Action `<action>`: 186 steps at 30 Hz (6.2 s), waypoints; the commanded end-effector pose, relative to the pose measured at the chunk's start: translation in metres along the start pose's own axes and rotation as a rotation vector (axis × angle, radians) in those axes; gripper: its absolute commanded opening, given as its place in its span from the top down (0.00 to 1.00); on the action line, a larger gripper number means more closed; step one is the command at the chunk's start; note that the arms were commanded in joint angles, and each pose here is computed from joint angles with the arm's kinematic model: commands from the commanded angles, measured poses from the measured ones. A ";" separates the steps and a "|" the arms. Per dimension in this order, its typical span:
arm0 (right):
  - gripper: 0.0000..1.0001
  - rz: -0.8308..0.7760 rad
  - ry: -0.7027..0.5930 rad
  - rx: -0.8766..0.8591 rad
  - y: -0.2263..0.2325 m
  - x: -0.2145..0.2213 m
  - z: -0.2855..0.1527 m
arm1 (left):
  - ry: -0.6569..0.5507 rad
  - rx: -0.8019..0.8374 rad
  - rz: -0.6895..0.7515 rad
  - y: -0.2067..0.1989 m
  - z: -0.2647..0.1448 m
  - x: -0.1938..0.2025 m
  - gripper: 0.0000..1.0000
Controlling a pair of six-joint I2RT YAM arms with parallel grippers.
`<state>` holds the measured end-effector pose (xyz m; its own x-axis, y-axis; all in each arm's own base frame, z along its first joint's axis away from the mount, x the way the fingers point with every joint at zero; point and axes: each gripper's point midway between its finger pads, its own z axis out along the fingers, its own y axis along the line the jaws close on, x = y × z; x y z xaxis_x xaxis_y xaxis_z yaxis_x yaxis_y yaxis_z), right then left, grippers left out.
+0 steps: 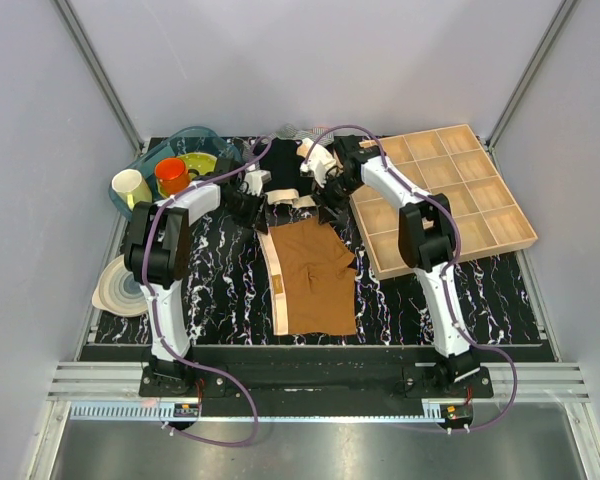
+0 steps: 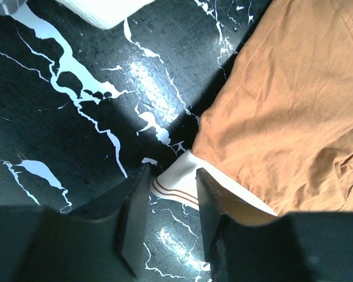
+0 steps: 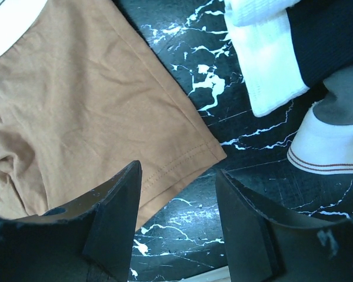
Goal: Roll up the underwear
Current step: Fold the underwear at the center of the board.
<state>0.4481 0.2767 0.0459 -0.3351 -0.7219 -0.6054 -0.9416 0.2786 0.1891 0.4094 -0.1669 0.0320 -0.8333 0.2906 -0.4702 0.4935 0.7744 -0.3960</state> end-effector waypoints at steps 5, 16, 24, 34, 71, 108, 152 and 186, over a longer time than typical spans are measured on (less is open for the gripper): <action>0.39 0.081 0.012 0.059 -0.019 -0.004 -0.001 | -0.006 0.040 0.024 -0.005 -0.001 -0.007 0.83; 0.43 0.117 0.031 0.037 -0.023 0.002 0.012 | -0.002 0.019 0.008 -0.001 -0.002 -0.008 0.89; 0.71 0.118 0.023 -0.013 -0.016 0.001 0.015 | -0.007 0.006 -0.005 0.001 -0.001 -0.012 0.91; 1.00 0.048 -0.090 0.049 -0.020 -0.049 -0.022 | -0.127 -0.047 -0.014 0.009 -0.030 -0.047 1.00; 1.00 -0.185 -0.128 -0.116 0.171 0.008 -0.069 | -0.193 -0.094 0.570 -0.093 -0.104 0.078 1.00; 0.99 -0.248 0.062 -0.163 0.195 0.086 -0.032 | 0.116 -0.017 0.708 -0.133 -0.067 0.168 0.96; 0.97 -0.190 0.073 -0.213 0.202 0.098 -0.055 | 0.052 0.061 0.845 -0.186 -0.081 0.170 0.94; 0.93 -0.146 0.134 -0.202 0.191 0.115 -0.054 | 0.201 -0.019 0.783 -0.202 -0.041 0.176 0.91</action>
<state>0.2189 0.2091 0.0353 -0.1983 -0.8563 -0.4769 -0.9524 0.0533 0.3002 0.1331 -0.2380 0.0395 -0.2613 0.8812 -0.3940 0.9644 0.2553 -0.0684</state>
